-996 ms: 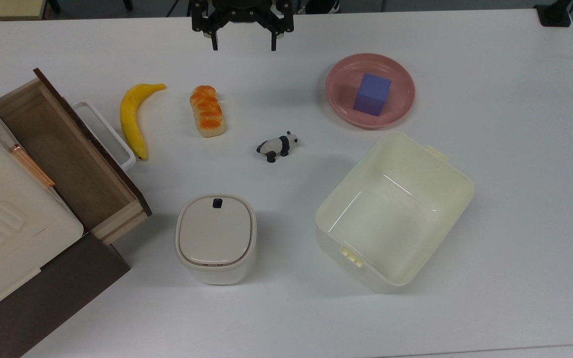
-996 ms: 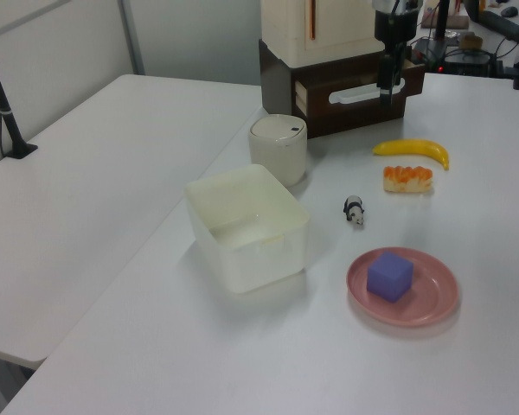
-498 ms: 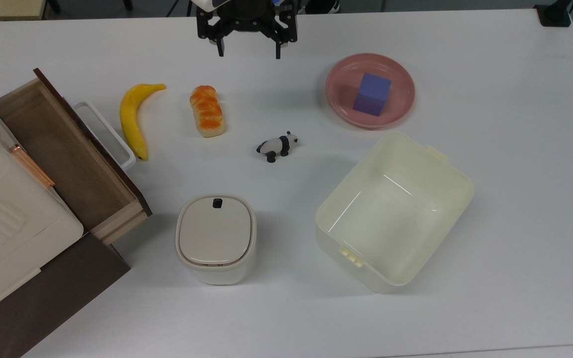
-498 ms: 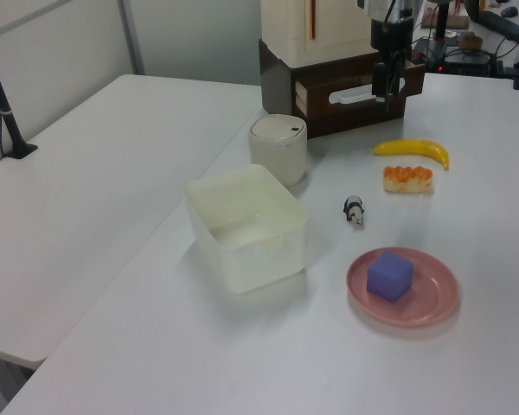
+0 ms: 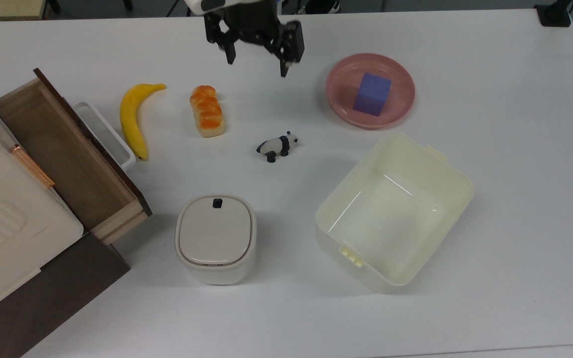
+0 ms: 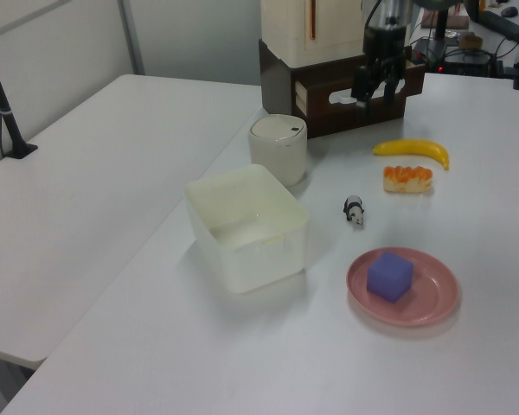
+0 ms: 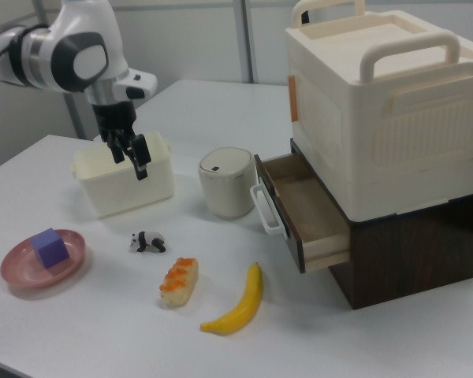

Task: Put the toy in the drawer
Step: 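Lower the open gripper over the black-and-white panda toy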

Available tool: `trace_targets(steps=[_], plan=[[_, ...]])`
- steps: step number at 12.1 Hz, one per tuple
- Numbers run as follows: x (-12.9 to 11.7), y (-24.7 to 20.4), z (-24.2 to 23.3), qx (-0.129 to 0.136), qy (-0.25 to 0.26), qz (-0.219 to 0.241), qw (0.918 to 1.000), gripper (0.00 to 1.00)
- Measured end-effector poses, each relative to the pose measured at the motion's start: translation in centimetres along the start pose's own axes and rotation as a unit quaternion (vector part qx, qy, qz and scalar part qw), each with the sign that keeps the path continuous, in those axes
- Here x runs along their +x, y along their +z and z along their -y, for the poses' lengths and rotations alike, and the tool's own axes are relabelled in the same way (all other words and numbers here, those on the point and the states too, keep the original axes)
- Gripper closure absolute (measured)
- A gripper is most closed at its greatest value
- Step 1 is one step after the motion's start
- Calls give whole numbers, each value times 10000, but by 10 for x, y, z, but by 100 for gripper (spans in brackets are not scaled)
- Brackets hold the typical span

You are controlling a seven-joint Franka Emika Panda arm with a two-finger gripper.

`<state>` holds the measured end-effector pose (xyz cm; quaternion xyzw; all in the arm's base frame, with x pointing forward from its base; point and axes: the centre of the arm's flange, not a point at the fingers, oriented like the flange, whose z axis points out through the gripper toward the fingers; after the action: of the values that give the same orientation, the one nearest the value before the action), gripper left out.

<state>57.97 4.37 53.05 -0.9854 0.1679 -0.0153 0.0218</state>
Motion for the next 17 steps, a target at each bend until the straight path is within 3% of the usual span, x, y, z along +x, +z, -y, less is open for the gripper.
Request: trace_targets(steps=[4, 9, 13, 17], plan=[[8, 63, 8, -49, 704, 85, 9975, 0], [18, 143, 19, -12, 1576, -15, 9875, 0], [22, 178, 19, -92, 1770, 92, 9841, 0], [20, 195, 20, -164, 1759, 203, 9841, 11]])
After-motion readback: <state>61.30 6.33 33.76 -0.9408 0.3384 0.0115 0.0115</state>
